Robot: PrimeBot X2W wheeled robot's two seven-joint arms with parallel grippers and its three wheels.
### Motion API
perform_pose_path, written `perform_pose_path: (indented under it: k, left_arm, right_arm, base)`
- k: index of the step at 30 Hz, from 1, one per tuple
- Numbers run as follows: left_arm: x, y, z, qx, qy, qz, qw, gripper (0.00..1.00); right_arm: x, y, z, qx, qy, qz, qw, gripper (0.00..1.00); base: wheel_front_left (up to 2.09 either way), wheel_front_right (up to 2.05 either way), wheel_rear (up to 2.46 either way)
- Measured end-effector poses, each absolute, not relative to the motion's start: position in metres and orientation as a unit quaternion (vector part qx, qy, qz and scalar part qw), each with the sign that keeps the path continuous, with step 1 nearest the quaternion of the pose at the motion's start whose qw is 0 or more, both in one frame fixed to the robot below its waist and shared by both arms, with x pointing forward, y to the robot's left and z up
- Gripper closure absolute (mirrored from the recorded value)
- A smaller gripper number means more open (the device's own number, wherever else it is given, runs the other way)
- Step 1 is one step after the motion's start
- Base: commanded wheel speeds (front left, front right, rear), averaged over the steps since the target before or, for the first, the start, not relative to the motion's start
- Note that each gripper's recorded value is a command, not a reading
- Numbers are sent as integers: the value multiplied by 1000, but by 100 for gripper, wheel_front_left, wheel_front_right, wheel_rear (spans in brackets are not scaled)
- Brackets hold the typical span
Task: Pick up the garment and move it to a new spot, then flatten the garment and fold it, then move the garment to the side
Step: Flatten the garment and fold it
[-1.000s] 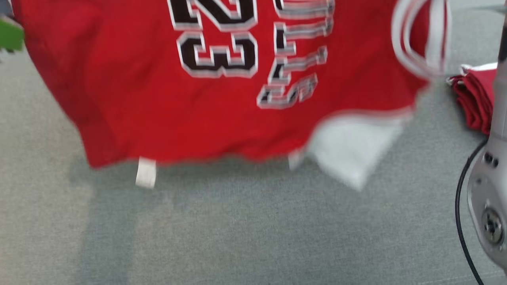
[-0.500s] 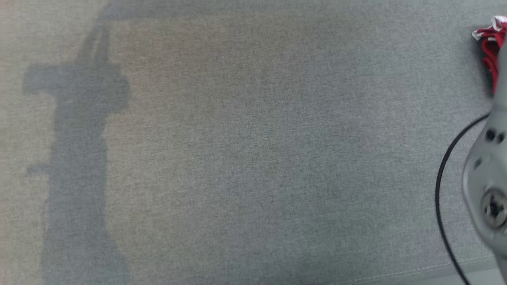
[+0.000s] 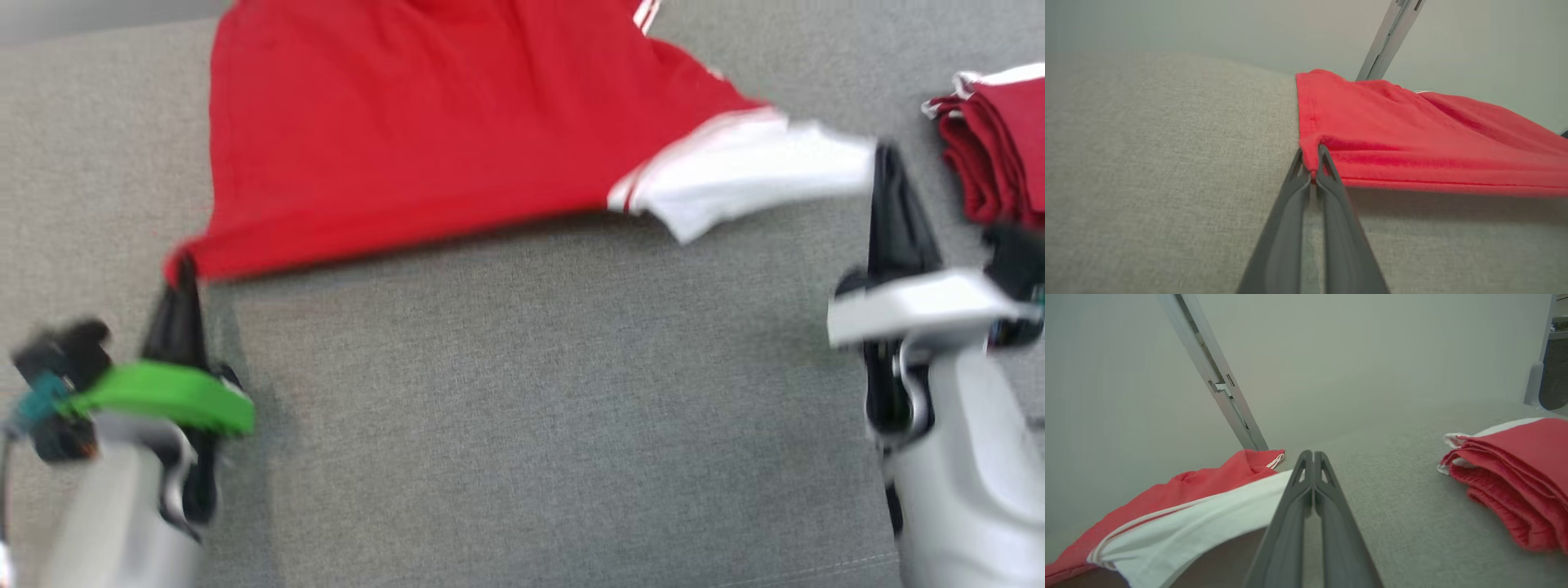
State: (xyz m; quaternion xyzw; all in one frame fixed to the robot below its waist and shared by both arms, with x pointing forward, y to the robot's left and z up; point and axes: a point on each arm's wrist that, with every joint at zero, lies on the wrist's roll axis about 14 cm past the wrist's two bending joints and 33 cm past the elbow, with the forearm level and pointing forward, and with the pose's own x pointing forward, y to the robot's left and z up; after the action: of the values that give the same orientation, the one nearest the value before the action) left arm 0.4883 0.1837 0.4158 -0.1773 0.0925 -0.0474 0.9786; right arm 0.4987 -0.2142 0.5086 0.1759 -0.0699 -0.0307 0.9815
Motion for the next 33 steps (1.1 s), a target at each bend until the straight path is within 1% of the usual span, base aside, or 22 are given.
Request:
perform_pose_path:
  k: [7, 15, 20, 23, 26, 30, 33]
  left_arm:
    - [423, 176, 387, -197, 146, -21, 969, 100]
    - [367, 167, 380, -198, 166, -12, 966, 100]
    - [344, 161, 385, -200, 158, -15, 967, 100]
    - [341, 156, 397, -203, 139, -23, 969, 100]
    - [347, 151, 411, -202, 117, -37, 972, 100]
    - [371, 143, 431, -205, 86, -55, 973, 100]
    - [389, 138, 438, -202, 77, -69, 974, 100]
  right_arm:
    - [429, -219, 468, 200, -7, -56, 978, 100]
    - [370, -240, 457, 213, 7, -96, 972, 100]
    - [342, -248, 457, 223, 4, -112, 968, 100]
    - [338, -254, 469, 230, -17, -117, 966, 100]
    - [346, -251, 483, 232, -37, -106, 966, 100]
    - [378, -240, 509, 229, -71, -78, 968, 100]
    - [403, -230, 517, 227, -78, -60, 969, 100]
  base:
    - [0, 0, 0]
    - [0, 0, 0]
    - [0, 0, 0]
    - [0, 0, 0]
    - [0, 0, 0]
    - [0, 0, 0]
    - [0, 0, 0]
